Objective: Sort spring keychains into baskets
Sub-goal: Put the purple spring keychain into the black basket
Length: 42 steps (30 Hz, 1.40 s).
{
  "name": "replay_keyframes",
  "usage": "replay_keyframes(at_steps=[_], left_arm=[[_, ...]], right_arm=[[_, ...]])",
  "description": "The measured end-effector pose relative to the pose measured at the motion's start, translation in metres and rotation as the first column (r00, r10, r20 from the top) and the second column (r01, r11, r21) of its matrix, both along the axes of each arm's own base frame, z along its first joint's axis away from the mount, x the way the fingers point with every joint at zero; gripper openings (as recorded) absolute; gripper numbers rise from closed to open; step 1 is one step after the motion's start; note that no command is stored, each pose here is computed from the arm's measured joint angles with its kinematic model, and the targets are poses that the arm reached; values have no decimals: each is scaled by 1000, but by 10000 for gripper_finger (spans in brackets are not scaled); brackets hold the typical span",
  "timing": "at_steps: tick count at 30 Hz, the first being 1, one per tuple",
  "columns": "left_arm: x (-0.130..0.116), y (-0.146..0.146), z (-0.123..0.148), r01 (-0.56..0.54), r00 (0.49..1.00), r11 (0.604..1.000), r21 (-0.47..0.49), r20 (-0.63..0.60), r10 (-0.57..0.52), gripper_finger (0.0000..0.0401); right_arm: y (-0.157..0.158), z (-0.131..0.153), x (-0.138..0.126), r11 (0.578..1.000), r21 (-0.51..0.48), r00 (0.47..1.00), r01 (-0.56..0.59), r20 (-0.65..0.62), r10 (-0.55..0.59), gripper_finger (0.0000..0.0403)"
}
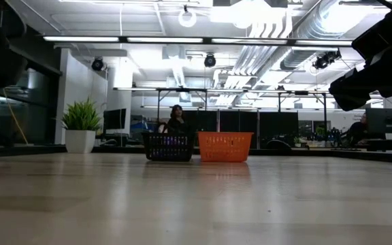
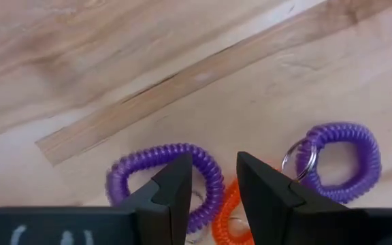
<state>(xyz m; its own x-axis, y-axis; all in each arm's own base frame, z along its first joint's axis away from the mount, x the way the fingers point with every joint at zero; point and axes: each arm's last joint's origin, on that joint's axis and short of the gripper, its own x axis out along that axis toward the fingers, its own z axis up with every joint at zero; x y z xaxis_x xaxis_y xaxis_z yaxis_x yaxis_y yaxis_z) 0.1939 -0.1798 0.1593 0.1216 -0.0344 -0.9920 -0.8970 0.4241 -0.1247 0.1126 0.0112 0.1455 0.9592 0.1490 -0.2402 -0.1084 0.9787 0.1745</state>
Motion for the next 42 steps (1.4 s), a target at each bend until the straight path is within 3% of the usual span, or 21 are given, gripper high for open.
replay_keyframes(at_steps=[22,33,37,42], left_arm=[[12,-3,-11,-169,983,981,-93,-85,161,112],[11,-2,-11,-139,988,986,-86,-82,132,12],[12,-2,-10,-131,990,988,-76,-70,126,10],[15,0,5,-94,996,995,13,-4,94,9]], right_arm=[[0,0,0,1000,0,1000,0,0,0,114],[0,0,0,1000,0,1000,0,0,0,114],[0,0,0,1000,0,1000,0,0,0,114],[0,0,0,1000,0,1000,1,0,-1,114]])
